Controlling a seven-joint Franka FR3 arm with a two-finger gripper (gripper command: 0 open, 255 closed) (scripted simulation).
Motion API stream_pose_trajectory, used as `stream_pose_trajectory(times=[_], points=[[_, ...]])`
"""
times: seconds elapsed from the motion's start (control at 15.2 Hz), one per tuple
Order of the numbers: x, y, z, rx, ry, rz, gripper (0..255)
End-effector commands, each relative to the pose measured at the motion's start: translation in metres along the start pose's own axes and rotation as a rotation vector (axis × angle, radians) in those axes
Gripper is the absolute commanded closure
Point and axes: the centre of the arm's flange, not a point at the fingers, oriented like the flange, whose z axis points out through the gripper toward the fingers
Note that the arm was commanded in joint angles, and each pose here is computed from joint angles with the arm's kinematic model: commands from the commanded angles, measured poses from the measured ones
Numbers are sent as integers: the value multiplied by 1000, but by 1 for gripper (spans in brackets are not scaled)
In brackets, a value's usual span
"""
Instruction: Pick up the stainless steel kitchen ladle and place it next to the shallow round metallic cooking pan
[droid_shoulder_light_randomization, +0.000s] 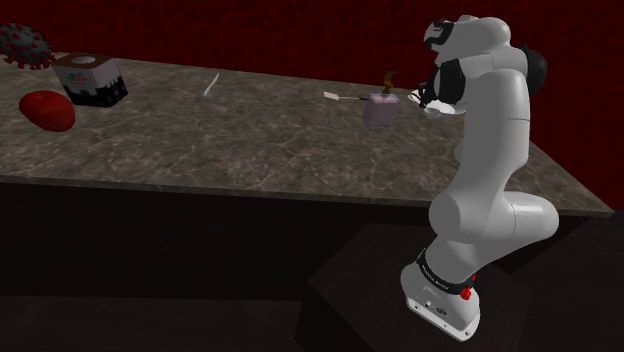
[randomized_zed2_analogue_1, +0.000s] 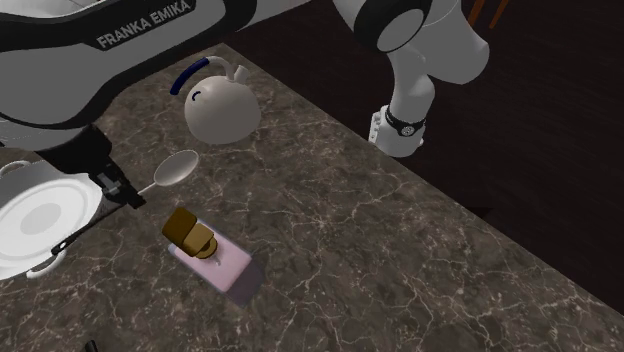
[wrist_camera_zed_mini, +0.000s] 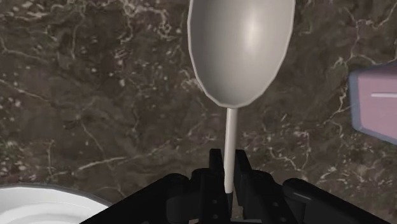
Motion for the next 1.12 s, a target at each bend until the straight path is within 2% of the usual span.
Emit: stream_pose_trajectory(times=[0.0, 0.59, 1.06], points=[[1, 2, 10, 0, 0, 0, 255], [2, 8, 59, 0, 0, 0, 255], [2, 8, 59, 0, 0, 0, 255]])
